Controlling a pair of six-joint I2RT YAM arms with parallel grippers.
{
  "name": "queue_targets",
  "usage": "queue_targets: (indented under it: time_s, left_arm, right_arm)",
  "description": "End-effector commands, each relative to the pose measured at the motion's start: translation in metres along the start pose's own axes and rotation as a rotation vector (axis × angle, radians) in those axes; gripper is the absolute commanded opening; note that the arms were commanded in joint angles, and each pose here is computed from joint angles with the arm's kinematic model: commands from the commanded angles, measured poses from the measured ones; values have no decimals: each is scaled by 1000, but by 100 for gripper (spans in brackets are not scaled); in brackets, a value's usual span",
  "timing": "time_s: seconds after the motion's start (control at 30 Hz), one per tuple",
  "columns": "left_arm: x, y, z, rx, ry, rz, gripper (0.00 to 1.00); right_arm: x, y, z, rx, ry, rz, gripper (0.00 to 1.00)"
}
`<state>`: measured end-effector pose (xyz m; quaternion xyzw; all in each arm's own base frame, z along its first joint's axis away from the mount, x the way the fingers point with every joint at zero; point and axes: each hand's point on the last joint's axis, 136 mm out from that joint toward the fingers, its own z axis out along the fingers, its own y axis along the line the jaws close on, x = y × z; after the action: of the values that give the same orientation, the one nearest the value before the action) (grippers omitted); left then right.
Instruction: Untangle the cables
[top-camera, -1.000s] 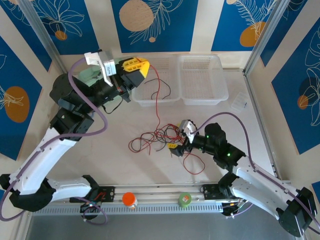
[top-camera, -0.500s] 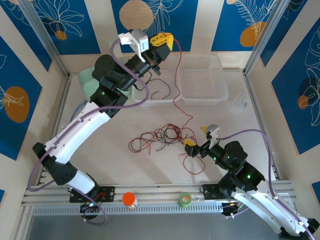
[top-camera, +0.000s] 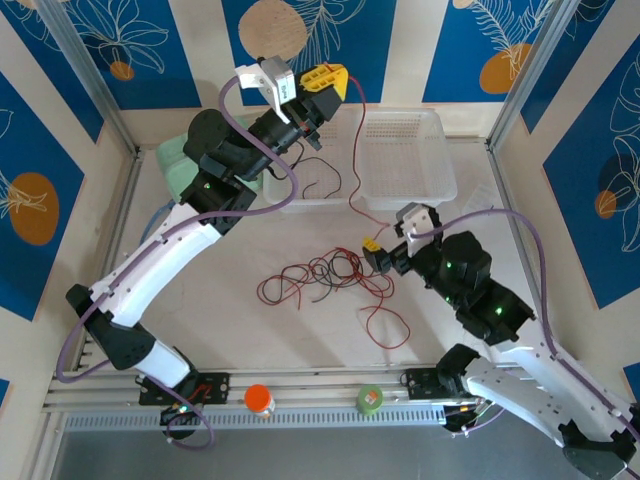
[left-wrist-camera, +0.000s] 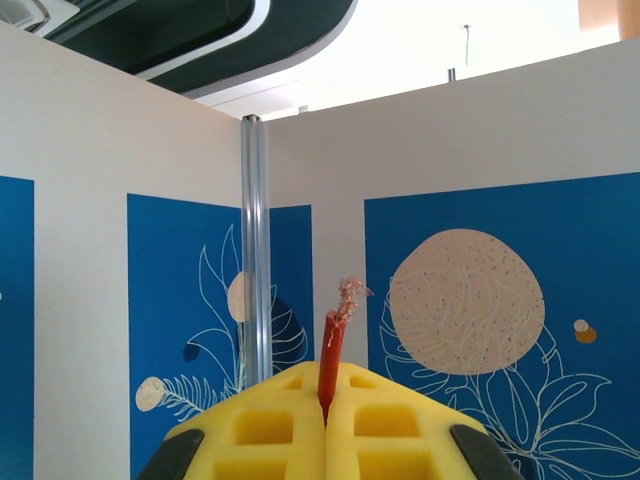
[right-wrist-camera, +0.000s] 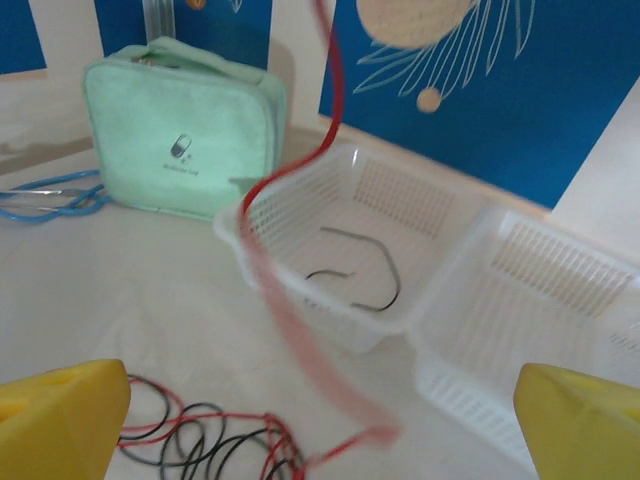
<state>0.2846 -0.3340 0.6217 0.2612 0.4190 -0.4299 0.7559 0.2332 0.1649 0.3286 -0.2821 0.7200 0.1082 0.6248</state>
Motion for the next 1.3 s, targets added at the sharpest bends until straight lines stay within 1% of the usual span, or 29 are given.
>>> queue_targets:
  time_s: [0.0, 0.1, 0.17, 0.27, 0.4, 0.53, 0.67, 0.77, 0.93, 1.0, 1.1, 1.17, 1.2, 1.27]
  left_arm:
    - [-34, -7, -6, 24, -67, 28, 0]
    - [-35, -6, -6, 24, -69, 31, 0]
    - [-38, -7, -7, 26, -74, 33, 0]
    - [-41, -8, -7, 27, -78, 33, 0]
    - [-46, -10, -9, 29, -83, 37, 0]
    - [-48, -11, -11, 29, -81, 43, 0]
    - [-50, -11, -13, 27, -83, 49, 0]
    - [-53, -12, -14, 31, -89, 47, 0]
    - [-57, -14, -16, 36, -94, 46, 0]
    - [-57, -14, -17, 36, -94, 48, 0]
    - [-59, -15, -19, 37, -95, 49, 0]
    - [-60, -15, -20, 37, -99, 49, 0]
    - [-61, -16, -20, 38, -100, 47, 0]
    - [-62, -16, -20, 37, -102, 49, 0]
  right_arm:
    - [-2, -5, -1, 17, 74, -185, 99]
    - [2, 6, 3, -64, 135, -268, 99]
    - [8, 20, 6, -147, 160, -301, 99]
    - [13, 34, 11, -227, 166, -305, 100]
    - [11, 36, 17, -247, 149, -264, 97]
    - [1, 31, 15, -228, 131, -198, 91]
    - [-8, 31, 7, -239, 88, -143, 90]
    - [-8, 22, 12, -185, 94, -123, 91]
    - [-3, -9, 26, -9, 161, -123, 96]
    - [-4, -13, 28, 16, 168, -128, 97]
    - [-5, -12, 30, 8, 162, -130, 96]
    - [-5, -8, 32, -9, 162, -125, 90]
    - [-5, -7, 32, -15, 164, -122, 85]
    - [-3, -3, 33, -37, 172, -113, 66]
